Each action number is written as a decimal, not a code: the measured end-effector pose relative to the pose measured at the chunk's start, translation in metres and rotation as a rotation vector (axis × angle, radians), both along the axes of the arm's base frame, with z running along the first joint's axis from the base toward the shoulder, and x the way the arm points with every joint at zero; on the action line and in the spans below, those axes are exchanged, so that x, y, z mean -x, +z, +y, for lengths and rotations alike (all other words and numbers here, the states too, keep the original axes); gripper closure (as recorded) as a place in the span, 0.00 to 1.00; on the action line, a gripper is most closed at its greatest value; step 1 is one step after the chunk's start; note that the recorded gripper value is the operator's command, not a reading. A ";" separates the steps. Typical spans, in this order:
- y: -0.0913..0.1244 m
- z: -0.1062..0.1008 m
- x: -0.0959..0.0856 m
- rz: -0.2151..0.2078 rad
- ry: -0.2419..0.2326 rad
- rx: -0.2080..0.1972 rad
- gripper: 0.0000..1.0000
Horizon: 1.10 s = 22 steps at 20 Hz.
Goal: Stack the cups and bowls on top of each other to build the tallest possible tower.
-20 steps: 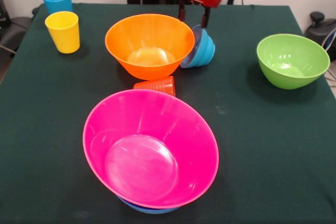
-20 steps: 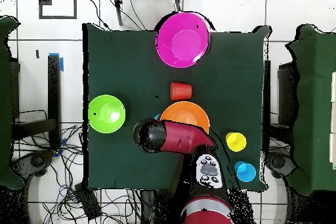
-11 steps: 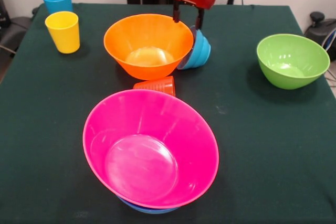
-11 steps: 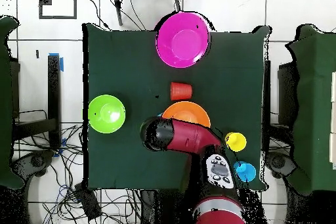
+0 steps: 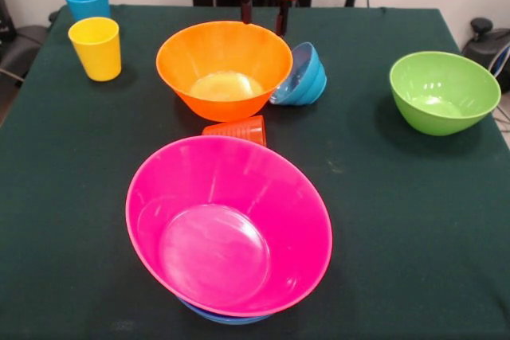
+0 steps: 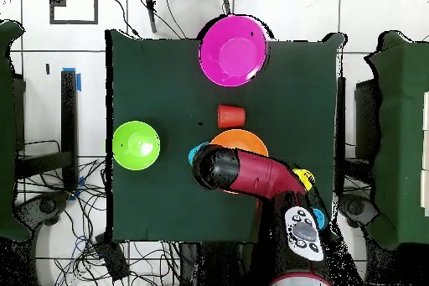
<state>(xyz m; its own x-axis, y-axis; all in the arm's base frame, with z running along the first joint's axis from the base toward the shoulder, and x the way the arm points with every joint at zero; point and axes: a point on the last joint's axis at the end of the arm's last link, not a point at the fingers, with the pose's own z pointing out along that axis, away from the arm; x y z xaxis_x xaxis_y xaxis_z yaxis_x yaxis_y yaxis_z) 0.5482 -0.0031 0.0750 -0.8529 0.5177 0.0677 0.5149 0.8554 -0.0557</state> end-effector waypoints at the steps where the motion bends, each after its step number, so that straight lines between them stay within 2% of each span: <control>1: 0.002 0.000 -0.001 -0.003 0.000 0.001 0.00; 6: 0.002 0.000 -0.001 -0.004 0.000 0.001 0.00; 17: -0.025 0.008 0.013 0.042 0.017 -0.005 0.00; 19: -0.029 0.008 0.014 0.038 0.023 -0.003 0.00; 22: -0.047 0.005 0.018 0.008 0.039 0.010 0.00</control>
